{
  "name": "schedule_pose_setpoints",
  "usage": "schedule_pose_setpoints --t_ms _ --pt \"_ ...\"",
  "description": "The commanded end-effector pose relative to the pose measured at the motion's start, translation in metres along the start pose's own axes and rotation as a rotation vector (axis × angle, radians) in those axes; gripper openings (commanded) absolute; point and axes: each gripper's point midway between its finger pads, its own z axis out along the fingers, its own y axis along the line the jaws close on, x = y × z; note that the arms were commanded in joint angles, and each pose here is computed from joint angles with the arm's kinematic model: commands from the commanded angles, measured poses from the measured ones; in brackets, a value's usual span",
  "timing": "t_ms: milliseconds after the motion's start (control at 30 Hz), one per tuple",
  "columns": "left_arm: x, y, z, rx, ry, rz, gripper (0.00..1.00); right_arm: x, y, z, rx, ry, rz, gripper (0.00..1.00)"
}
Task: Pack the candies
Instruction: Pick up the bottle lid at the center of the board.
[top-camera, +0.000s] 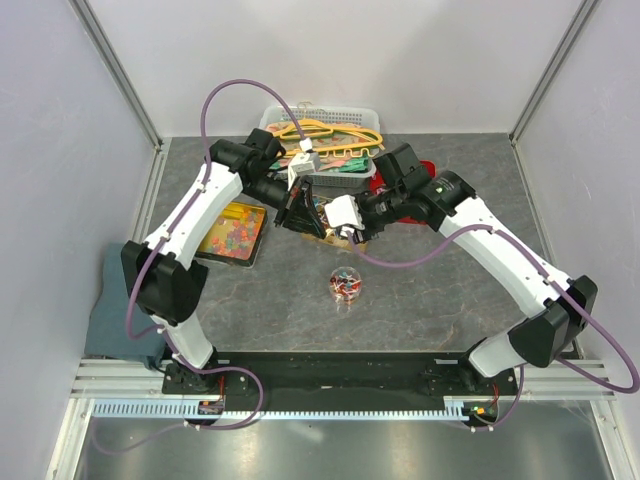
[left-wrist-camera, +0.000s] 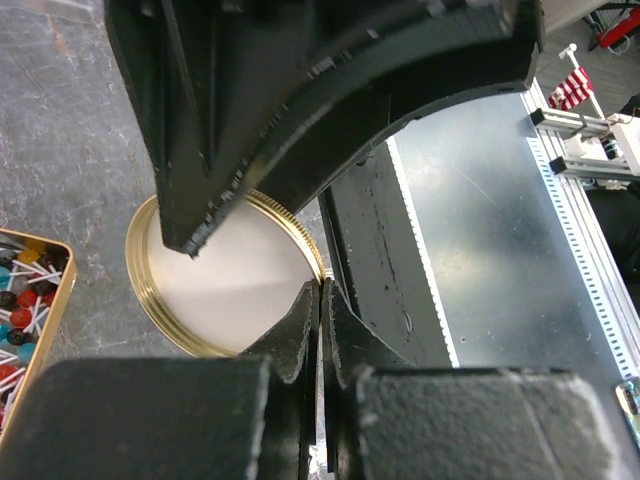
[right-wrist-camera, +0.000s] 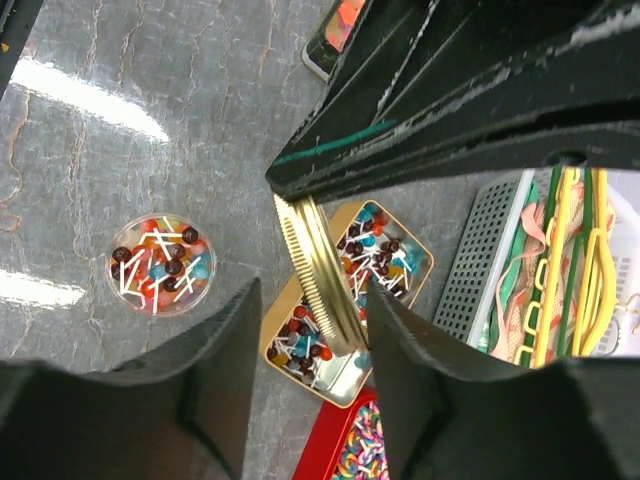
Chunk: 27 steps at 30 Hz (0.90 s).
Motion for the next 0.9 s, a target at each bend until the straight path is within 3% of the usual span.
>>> schedule_pose_setpoints --t_ms 0,133,200,300,333,433,533,667,733,767,800,867 --pt "0.012 -0.028 0.0 0.054 0.029 -0.208 0.02 -0.016 -0.002 0.003 -0.019 -0.036 -0.042 0.44" --pt "0.014 -0.029 0.002 0.057 0.037 -0.209 0.02 -0.014 -0.001 0.007 -0.025 -0.02 -0.049 0.28" --pt "0.015 -0.029 0.002 0.059 0.036 -0.215 0.07 -0.011 0.0 0.008 -0.028 -0.008 -0.047 0.19" --pt "0.015 -0.028 0.002 0.057 0.039 -0.212 0.32 -0.01 0.002 0.007 -0.035 0.0 -0.048 0.1" --pt "0.016 -0.027 0.002 0.056 0.04 -0.215 0.53 -0.011 0.003 0.006 -0.037 0.0 -0.051 0.1" --pt "0.017 -0.026 0.001 0.048 0.046 -0.208 0.84 -0.011 0.008 0.004 -0.046 0.005 -0.052 0.1" --pt "0.014 -0.019 -0.003 0.024 0.054 -0.197 0.93 -0.01 0.013 0.002 -0.056 0.011 -0.042 0.1" --pt "-0.001 -0.005 -0.016 -0.065 0.048 -0.163 0.96 -0.001 0.004 0.002 -0.004 0.059 0.022 0.1" --pt "-0.01 0.012 -0.023 -0.203 0.072 -0.02 0.99 0.002 0.0 0.004 0.029 0.073 0.103 0.1" --pt "0.009 0.024 -0.024 -0.288 0.119 -0.068 1.0 0.003 -0.007 0.005 0.059 0.075 0.122 0.1" --pt "-0.01 0.029 -0.029 -0.375 0.089 0.075 1.0 0.002 -0.009 0.006 0.071 0.07 0.147 0.1" --pt "0.011 0.04 -0.029 -0.462 0.129 0.058 0.99 0.0 -0.013 0.008 0.098 0.05 0.21 0.1"
